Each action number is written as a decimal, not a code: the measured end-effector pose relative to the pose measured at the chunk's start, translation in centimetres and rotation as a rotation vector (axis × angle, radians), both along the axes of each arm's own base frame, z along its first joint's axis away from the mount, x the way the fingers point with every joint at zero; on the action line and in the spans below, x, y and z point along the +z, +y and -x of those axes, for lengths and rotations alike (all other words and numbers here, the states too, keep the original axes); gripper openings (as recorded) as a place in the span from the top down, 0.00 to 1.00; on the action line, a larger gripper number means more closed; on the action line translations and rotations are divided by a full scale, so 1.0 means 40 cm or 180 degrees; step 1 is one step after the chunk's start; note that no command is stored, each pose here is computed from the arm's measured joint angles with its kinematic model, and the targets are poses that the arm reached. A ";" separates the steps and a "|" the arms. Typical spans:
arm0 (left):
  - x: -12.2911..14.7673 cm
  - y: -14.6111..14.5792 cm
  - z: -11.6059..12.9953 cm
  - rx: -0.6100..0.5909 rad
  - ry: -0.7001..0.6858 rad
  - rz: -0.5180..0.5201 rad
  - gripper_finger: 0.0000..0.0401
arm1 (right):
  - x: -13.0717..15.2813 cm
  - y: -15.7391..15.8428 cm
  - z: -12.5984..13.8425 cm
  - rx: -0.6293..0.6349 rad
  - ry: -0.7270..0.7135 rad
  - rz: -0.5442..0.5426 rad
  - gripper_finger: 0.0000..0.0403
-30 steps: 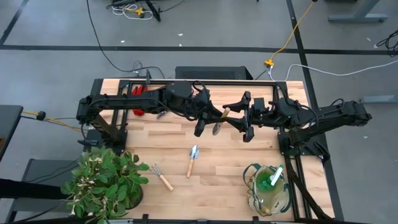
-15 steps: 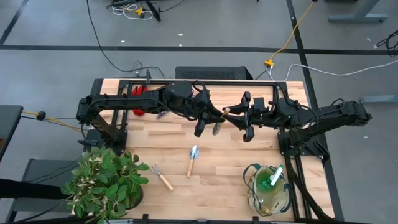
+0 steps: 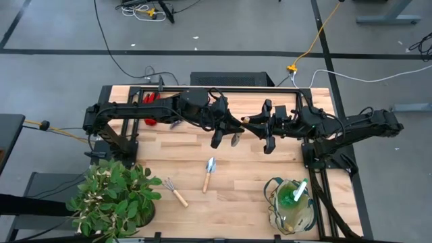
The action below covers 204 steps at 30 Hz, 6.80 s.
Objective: Pick & Place Garden tools in Gardening bag
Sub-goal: Put the left brown trowel into the white gardening bag
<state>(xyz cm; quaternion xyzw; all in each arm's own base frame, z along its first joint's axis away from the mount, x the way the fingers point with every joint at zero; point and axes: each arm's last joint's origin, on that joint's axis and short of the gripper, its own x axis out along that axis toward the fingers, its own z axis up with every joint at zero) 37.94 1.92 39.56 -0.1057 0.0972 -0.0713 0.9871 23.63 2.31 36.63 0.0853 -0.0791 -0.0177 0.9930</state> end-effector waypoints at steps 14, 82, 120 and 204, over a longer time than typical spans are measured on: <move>0.000 0.000 0.000 -0.0003 0.0010 0.0064 0.68 | -0.001 0.001 0.000 0.0051 0.0016 0.0038 0.82; 0.196 0.024 0.276 0.0740 -0.0337 -0.0107 0.58 | 0.049 -0.023 0.243 0.0169 0.0264 0.0734 0.82; 0.187 0.029 0.279 0.0951 -0.0213 -0.0102 0.58 | 0.026 0.018 0.281 0.1241 0.0486 0.0739 0.82; 0.187 0.028 0.278 0.0982 -0.0208 -0.0111 0.58 | -0.024 0.142 0.229 0.2168 0.0965 0.0657 0.82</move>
